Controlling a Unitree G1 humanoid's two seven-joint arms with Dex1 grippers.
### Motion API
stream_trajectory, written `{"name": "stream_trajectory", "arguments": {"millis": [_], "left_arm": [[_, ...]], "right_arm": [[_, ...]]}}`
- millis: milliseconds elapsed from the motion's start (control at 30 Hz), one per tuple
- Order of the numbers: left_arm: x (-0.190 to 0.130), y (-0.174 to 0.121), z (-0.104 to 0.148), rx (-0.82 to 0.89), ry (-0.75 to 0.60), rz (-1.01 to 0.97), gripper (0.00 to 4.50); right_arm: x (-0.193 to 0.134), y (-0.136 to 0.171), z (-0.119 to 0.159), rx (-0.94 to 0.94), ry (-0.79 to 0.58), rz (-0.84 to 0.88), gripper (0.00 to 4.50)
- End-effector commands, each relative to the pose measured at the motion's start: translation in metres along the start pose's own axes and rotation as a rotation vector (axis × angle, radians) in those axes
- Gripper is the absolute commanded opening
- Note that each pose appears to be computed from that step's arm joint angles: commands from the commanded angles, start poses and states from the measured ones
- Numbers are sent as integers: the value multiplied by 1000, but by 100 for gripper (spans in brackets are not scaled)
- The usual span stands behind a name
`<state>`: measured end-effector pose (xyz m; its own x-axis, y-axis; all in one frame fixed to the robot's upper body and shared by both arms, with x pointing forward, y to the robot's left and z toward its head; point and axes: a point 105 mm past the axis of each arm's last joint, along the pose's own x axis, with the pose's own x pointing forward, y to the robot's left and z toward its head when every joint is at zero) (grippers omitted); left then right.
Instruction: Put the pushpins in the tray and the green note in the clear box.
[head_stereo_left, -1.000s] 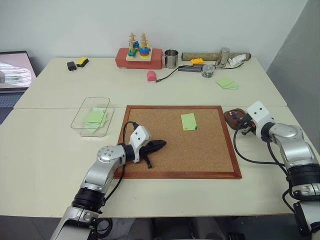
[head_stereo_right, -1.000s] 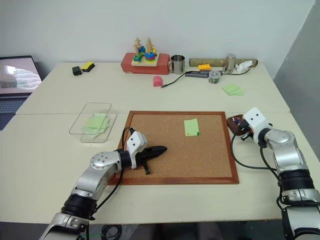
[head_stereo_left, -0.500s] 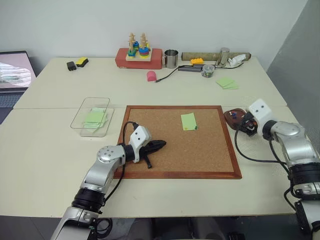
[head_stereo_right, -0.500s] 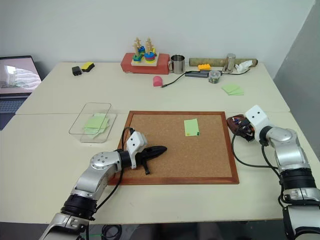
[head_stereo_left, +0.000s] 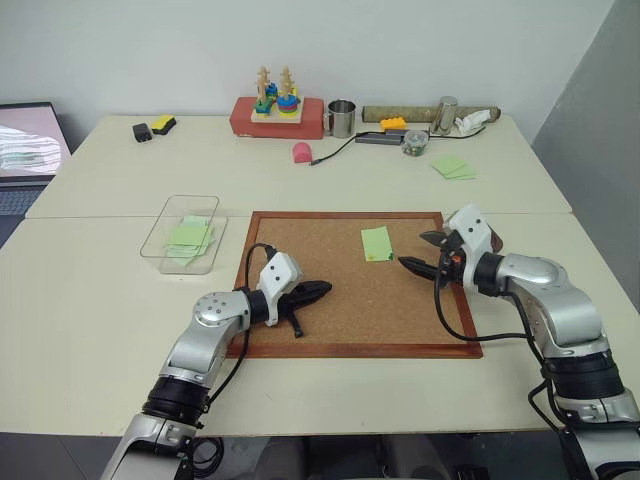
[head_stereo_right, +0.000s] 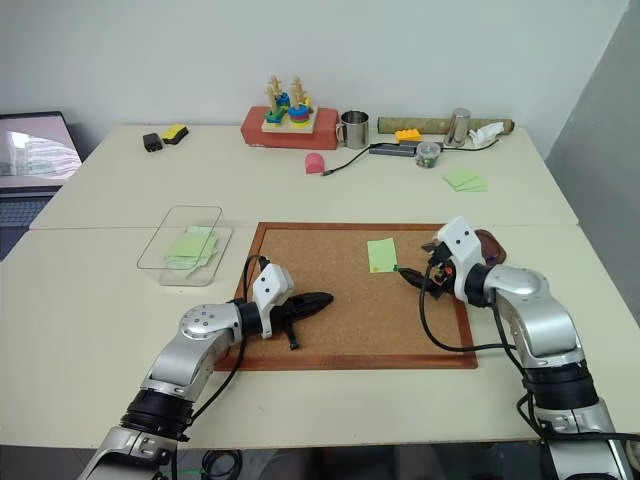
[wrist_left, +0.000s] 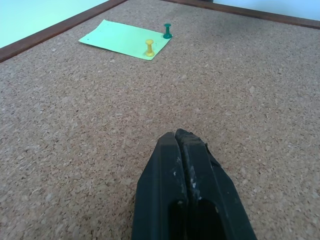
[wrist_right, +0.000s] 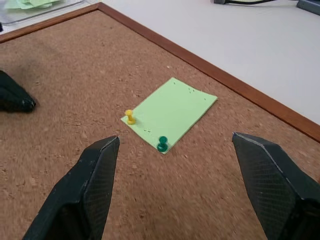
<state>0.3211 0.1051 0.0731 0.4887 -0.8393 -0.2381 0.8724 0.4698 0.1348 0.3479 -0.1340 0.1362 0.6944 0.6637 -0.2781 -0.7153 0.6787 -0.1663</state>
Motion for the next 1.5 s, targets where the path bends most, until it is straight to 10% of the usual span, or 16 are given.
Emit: {"name": "stream_trajectory", "arguments": {"millis": [33, 400, 1033, 1500], "left_arm": [[-2, -12, -29, -55, 95, -33, 0], [-2, -13, -30, -58, 98, -33, 0], [-3, -15, -32, -64, 105, -32, 0], [-4, -17, -35, -67, 116, -40, 0]], "right_arm": [[12, 0, 1, -7, -23, 0, 373], [35, -5, -6, 30, -30, -2, 373], [40, 2, -13, 31, -29, 22, 4], [28, 15, 18, 17, -151, 83, 4]]}}
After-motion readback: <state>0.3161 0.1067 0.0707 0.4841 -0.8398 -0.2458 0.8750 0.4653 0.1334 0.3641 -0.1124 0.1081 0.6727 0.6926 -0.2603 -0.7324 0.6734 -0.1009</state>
